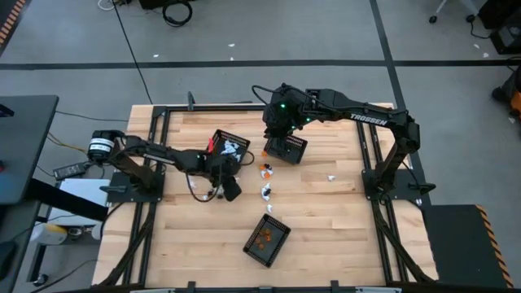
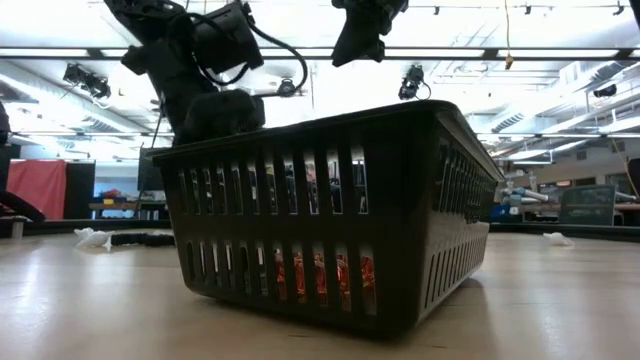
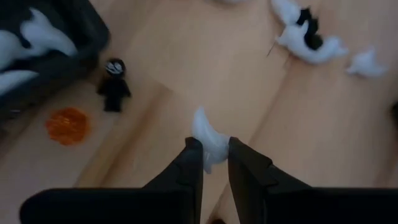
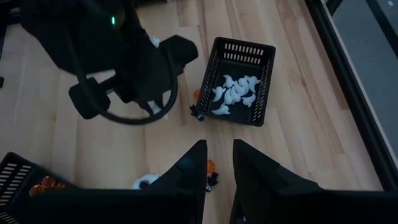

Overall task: Sort Halloween decoration
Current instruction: Put the white ghost toy into the top left black basket

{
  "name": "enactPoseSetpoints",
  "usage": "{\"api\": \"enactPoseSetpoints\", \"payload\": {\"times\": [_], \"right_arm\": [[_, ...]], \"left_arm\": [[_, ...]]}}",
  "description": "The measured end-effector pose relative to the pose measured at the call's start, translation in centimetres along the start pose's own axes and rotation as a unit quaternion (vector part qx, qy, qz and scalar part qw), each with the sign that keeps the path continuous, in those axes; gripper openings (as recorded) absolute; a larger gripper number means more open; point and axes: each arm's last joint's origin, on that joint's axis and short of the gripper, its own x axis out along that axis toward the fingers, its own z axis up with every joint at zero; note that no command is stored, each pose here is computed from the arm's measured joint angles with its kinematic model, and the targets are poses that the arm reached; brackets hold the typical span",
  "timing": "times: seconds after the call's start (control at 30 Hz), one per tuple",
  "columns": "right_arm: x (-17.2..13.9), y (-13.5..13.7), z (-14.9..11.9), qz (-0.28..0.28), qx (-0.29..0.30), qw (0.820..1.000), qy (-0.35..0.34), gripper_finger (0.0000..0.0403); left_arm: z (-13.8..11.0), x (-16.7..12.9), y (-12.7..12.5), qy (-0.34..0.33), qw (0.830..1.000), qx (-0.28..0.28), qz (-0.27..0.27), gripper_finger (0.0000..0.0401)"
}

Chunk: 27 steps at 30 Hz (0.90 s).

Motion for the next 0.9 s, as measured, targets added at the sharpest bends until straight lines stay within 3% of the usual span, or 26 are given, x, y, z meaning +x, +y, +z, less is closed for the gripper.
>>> {"api": "enactPoseSetpoints", "payload": {"times": [0.2, 0.4, 0.9], "right_arm": [[0.0, -0.3, 0.0, -0.003, 0.002, 1.0, 0.0, 0.0083], [-0.1, -0.4, 0.1, -0.004, 0.002, 1.0, -0.004, 0.0083], [-0.1, -0.4, 0.3, -0.004, 0.006, 1.0, -0.016, 0.0083]], "left_arm": [[1.5, -1.9, 1.6, -0.049, 0.998, -0.02, 0.016, 0.0066], [3.1, -2.6, 4.7, -0.079, 0.993, -0.07, 0.049, 0.0066], [4.2, -1.2, 10.7, -0.05, 0.984, -0.131, 0.107, 0.0066]]}}
